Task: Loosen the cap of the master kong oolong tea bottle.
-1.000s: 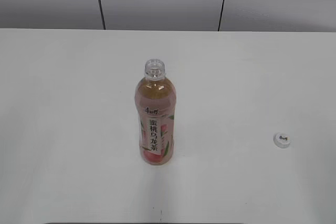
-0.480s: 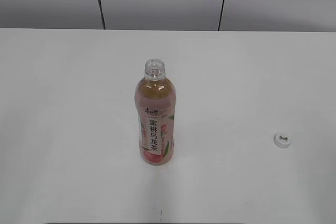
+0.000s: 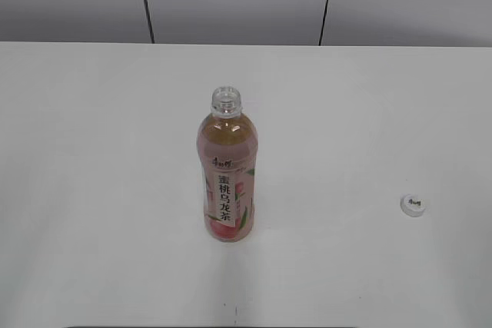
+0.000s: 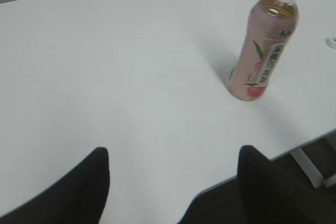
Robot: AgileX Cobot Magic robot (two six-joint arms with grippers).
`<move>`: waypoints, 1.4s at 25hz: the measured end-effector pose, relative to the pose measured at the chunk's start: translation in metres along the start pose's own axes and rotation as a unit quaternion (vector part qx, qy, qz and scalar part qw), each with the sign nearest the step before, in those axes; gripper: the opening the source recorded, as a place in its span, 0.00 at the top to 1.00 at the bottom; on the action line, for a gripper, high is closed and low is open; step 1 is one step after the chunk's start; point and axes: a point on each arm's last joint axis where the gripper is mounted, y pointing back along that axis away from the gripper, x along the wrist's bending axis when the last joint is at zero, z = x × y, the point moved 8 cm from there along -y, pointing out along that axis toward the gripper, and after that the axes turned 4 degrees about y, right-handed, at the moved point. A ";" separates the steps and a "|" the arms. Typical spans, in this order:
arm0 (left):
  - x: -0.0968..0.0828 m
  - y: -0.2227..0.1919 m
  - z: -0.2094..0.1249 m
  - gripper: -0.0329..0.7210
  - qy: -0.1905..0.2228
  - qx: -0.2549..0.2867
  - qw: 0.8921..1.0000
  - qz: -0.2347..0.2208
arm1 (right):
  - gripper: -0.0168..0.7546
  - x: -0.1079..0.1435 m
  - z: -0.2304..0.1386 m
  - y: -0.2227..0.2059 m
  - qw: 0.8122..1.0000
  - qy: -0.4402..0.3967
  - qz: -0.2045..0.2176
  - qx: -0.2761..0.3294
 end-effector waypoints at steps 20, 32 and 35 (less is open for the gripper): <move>0.015 0.026 -0.001 0.35 0.052 -0.083 0.990 0.103 | 0.26 -0.004 -0.001 0.008 0.999 -0.018 -0.042 -0.030; 0.016 0.026 -0.001 0.35 0.056 -0.084 0.989 0.111 | 0.26 -0.006 -0.002 0.015 0.995 -0.033 -0.077 -0.051; 0.016 0.026 -0.001 0.35 0.056 -0.084 0.988 0.113 | 0.26 -0.007 -0.002 0.015 0.995 -0.034 -0.079 -0.051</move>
